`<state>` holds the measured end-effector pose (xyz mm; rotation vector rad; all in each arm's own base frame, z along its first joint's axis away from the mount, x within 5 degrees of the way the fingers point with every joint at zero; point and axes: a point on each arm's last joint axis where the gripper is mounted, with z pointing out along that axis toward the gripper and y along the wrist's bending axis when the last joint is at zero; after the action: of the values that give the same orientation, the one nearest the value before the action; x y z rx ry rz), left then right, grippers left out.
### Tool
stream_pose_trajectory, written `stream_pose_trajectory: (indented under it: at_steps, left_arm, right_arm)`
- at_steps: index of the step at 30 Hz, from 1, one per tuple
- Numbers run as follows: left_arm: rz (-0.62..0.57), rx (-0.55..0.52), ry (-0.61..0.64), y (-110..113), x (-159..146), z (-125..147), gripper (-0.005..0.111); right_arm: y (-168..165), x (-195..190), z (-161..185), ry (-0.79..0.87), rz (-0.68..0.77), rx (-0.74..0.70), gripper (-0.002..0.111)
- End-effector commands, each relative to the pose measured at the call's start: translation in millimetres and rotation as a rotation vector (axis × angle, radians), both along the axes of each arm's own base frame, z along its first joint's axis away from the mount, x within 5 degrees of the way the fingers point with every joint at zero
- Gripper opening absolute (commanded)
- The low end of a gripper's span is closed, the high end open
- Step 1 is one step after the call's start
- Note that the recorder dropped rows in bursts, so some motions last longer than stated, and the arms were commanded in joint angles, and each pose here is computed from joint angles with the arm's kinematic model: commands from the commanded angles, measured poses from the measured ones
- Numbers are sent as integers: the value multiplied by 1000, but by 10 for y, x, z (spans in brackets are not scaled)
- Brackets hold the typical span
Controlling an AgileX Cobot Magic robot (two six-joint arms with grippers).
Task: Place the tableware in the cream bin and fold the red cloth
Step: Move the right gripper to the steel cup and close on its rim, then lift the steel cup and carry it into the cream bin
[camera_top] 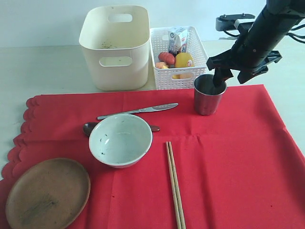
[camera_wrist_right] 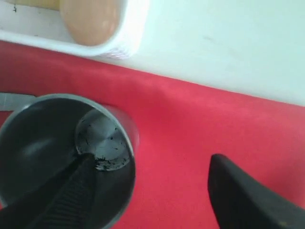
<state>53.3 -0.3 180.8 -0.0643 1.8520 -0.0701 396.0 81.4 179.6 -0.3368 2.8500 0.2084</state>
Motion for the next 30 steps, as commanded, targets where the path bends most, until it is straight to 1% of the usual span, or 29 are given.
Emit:
stream_pose_trajectory:
  at_steps: [1, 4, 6, 14, 16, 20, 24, 30]
  left_arm:
    - [2, -2, -15, 1, 0, 5, 0]
    - [2, -2, -15, 1, 0, 5, 0]
    - [2, -2, -15, 1, 0, 5, 0]
    - [2, -2, -15, 1, 0, 5, 0]
    - [2, -2, -15, 1, 0, 5, 0]
    - [2, -2, -15, 1, 0, 5, 0]
    - [2, -2, -15, 1, 0, 5, 0]
    - [2, -2, -15, 1, 0, 5, 0]
  right_arm:
    - [9, 23, -125, 11, 2, 0, 61]
    - [10, 30, -193, 27, 2, -3, 57]
    - [11, 35, -225, 33, 2, -4, 51]
    - [28, 39, -291, 53, -11, 14, 7]
    - [28, 39, -291, 53, -11, 14, 0]
    - [25, 28, -254, 54, -16, 14, 0]
    - [23, 9, -121, 32, -34, 24, 0]
    - [14, -70, 249, -32, -46, 48, 0]
